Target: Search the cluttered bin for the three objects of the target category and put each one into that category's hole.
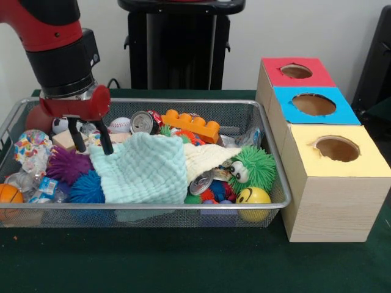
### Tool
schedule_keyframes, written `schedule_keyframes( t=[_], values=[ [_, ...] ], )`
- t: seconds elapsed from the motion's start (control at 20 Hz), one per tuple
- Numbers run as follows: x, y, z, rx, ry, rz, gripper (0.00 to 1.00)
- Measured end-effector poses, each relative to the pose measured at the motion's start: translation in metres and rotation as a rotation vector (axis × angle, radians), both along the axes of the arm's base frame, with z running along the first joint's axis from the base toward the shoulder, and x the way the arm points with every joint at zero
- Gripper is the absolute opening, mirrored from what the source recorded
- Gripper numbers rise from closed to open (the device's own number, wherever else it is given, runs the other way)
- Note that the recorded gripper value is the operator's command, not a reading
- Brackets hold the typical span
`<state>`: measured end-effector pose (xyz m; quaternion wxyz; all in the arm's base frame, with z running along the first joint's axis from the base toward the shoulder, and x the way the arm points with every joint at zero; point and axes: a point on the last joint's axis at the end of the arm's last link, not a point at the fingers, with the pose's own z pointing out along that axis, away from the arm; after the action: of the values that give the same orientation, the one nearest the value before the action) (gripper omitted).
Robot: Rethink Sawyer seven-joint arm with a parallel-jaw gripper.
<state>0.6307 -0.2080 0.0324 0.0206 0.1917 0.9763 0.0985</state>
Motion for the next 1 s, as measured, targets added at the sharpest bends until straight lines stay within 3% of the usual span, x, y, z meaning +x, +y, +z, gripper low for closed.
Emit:
schedule_keyframes(
  t=[0.25,0.7,1.0],
  values=[
    [-0.001,-0.017,-0.009,0.014,0.007,0.026,1.0],
    [-0.014,-0.081,-0.019,0.027,0.036,0.139,1.0],
    [-0.011,-0.106,-0.022,-0.001,0.021,0.203,1.0]
  ],
)
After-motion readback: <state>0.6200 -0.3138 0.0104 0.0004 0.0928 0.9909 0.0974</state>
